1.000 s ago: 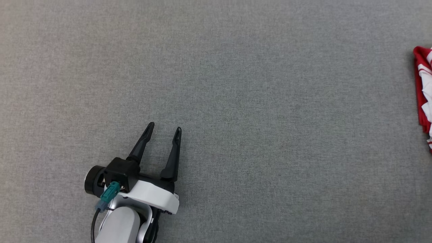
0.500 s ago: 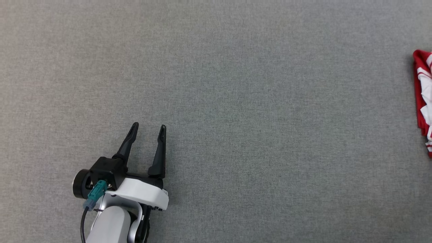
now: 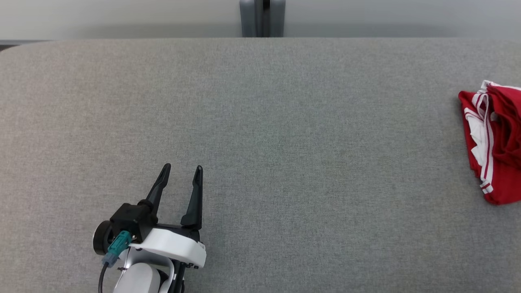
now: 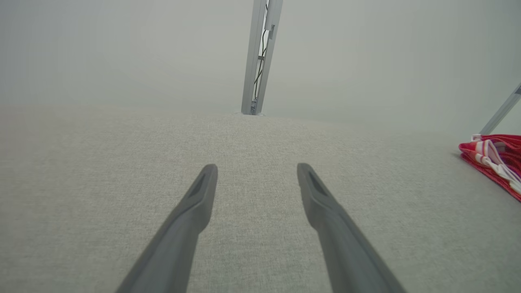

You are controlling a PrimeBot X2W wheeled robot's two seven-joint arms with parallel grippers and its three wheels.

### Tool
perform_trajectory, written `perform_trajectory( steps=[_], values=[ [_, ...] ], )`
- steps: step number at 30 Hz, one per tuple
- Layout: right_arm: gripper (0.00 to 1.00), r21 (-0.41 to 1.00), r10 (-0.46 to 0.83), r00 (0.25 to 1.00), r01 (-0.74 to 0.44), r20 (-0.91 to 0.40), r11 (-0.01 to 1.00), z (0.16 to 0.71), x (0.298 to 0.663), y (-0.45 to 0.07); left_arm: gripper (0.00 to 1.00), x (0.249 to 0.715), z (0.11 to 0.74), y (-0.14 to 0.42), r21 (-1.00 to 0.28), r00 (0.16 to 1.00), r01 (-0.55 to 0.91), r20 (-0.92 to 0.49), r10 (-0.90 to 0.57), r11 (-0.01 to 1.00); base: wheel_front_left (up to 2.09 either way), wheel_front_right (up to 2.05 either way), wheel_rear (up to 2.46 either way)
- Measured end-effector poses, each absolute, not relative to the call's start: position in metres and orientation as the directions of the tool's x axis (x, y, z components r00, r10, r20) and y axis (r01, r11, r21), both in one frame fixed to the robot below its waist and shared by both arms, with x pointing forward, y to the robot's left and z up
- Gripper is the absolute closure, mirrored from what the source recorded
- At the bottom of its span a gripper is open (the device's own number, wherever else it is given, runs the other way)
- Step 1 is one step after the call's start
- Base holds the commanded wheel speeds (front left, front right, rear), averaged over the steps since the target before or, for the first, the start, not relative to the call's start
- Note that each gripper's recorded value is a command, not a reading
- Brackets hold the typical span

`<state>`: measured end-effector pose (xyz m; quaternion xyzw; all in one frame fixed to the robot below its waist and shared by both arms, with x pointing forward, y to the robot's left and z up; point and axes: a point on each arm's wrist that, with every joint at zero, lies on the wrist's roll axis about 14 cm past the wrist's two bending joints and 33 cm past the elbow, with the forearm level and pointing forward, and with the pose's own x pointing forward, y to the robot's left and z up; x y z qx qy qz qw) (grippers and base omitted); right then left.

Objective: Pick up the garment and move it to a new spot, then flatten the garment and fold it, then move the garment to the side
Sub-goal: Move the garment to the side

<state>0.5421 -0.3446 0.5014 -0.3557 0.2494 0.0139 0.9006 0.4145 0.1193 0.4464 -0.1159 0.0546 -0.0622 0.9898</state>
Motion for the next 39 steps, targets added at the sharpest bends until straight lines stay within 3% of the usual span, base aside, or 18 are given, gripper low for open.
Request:
perform_trajectory(
  steps=[6,11,17,21,23,26,32,39],
  values=[
    [0.00,-0.550,0.073,0.955,-0.227,-0.287,0.804,0.537,0.543,-0.272,0.00,0.408,0.474,0.124,-0.232,0.992,0.114,-0.018,-0.122,0.966,0.00,0.00,0.00],
    [0.00,-0.449,0.165,0.966,-0.240,-0.200,0.861,0.545,0.526,-0.238,0.00,0.403,0.496,0.128,-0.228,0.993,0.120,0.044,-0.112,0.966,0.00,0.00,0.00],
    [0.00,-0.204,0.241,0.970,-0.242,-0.030,0.949,0.568,0.500,-0.197,0.00,0.392,0.521,0.136,-0.225,0.989,0.115,0.118,-0.090,0.968,0.00,0.00,0.00],
    [0.00,-0.085,0.217,0.966,-0.207,0.139,0.975,0.598,0.482,-0.197,0.00,0.389,0.529,0.135,-0.222,0.986,0.124,0.141,-0.094,0.967,0.00,0.00,0.00],
    [0.00,0.036,0.161,0.975,-0.168,0.152,0.985,0.580,0.465,-0.199,0.00,0.388,0.530,0.135,-0.221,0.985,0.126,0.146,-0.095,0.967,0.00,0.00,0.00],
    [0.00,0.087,0.127,0.979,-0.143,0.159,0.986,0.560,0.441,-0.192,0.00,0.387,0.532,0.130,-0.212,0.982,0.144,0.153,-0.113,0.967,0.00,0.00,0.00],
    [0.00,0.092,0.042,0.985,-0.058,0.167,0.994,0.543,0.407,-0.194,0.00,0.385,0.529,0.127,-0.212,0.983,0.141,0.143,-0.112,0.967,0.00,0.00,0.00],
    [0.00,0.032,0.062,0.990,-0.067,0.125,0.997,0.524,0.384,-0.182,0.00,0.379,0.520,0.125,-0.219,0.987,0.138,0.114,-0.115,0.966,0.00,0.00,0.00]
  ],
)
